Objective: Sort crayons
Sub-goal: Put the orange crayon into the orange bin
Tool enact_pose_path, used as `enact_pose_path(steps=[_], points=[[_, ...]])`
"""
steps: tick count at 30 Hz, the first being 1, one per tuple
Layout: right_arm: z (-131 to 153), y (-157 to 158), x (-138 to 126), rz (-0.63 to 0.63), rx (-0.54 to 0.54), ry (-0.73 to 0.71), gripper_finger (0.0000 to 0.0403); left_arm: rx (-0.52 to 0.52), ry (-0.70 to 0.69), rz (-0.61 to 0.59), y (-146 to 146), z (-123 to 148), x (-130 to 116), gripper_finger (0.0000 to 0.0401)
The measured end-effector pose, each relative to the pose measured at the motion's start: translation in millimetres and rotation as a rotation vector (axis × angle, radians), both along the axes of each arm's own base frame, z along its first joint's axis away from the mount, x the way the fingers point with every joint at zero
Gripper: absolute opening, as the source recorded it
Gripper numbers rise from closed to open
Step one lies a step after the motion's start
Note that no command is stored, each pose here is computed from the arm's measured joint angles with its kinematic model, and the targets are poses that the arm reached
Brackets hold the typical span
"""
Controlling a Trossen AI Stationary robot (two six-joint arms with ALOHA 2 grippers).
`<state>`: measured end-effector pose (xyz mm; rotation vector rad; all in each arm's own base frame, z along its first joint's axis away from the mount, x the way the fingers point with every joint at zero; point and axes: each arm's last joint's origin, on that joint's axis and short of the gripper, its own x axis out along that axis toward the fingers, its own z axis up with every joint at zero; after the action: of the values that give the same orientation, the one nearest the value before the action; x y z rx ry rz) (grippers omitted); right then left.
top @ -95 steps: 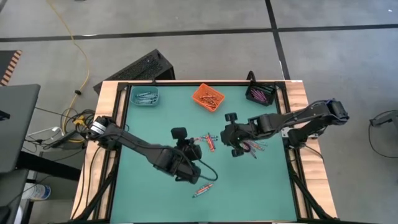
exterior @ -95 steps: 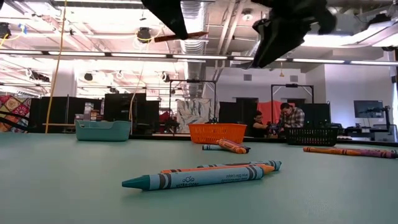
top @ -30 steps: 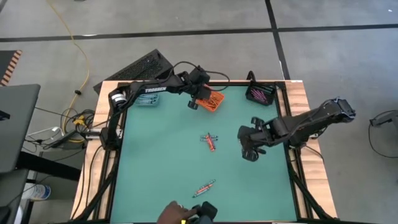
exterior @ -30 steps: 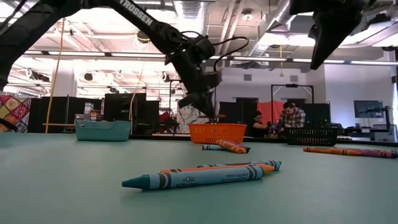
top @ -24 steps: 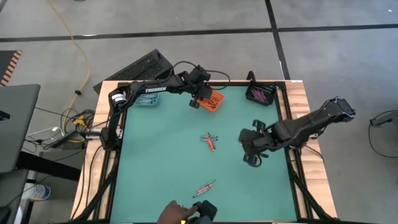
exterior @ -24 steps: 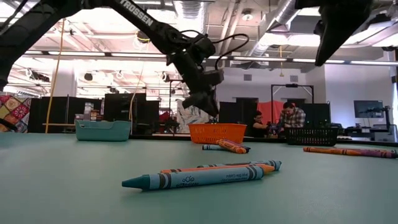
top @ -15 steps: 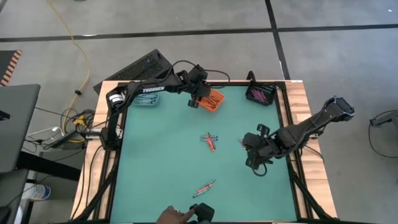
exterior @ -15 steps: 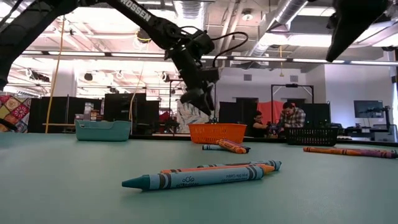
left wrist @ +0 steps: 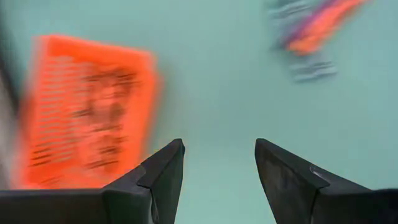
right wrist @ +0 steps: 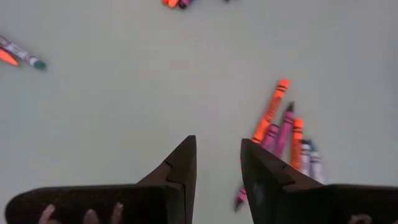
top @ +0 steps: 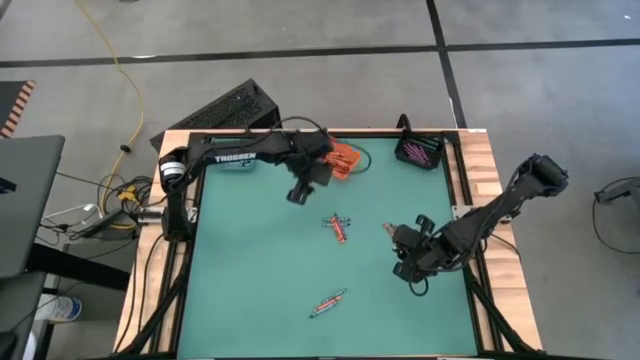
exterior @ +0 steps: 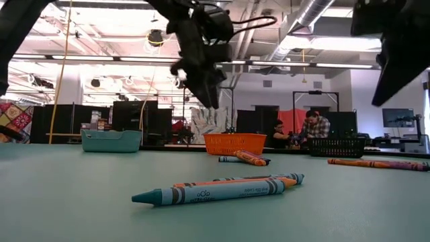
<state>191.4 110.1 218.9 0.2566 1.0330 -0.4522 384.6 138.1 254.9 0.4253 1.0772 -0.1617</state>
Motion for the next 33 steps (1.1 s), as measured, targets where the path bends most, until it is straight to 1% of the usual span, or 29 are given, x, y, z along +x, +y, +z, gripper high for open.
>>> enact_pose_path(steps=[2, 4, 9, 14, 17, 23, 28, 33], points=[[-9.1, -2.9, 0.4, -0.016, -0.008, -0.020, 0.0118, -0.086, 0.031, -0.012, -16.7, -0.3, -0.4, 0.0187], [-15.7, -7.4, 0.6, -0.037, -0.024, -0.026, 0.0118, -0.147, 0.064, -0.020, -35.0, -1.8, 1.2, 0.0187], [-24.5, -23.6, 2.2, -0.112, -0.090, -0.024, 0.0118, -0.191, 0.121, -0.084, -92.3, -10.2, 7.5, 0.0187], [-26.0, -37.4, 7.5, -0.163, -0.098, -0.016, 0.0118, -0.185, 0.130, -0.184, -159.8, -21.4, 9.7, 0.0187], [-26.0, -42.0, 10.2, -0.183, -0.083, -0.016, 0.0118, -0.155, 0.140, -0.202, -197.1, -23.7, 5.7, 0.0187], [-25.9, -45.7, 12.2, -0.198, -0.076, -0.019, 0.0118, -0.109, 0.100, -0.213, -264.8, -22.2, -6.7, 0.0187], [-36.8, -51.8, 14.0, -0.145, -0.098, -0.028, 0.0118, -0.125, 0.028, -0.232, -311.2, -19.3, -18.8, 0.0187], [-51.4, -62.9, 11.9, -0.181, -0.097, -0.034, 0.0118, -0.105, -0.042, -0.256, -347.9, -16.5, -33.3, 0.0187]])
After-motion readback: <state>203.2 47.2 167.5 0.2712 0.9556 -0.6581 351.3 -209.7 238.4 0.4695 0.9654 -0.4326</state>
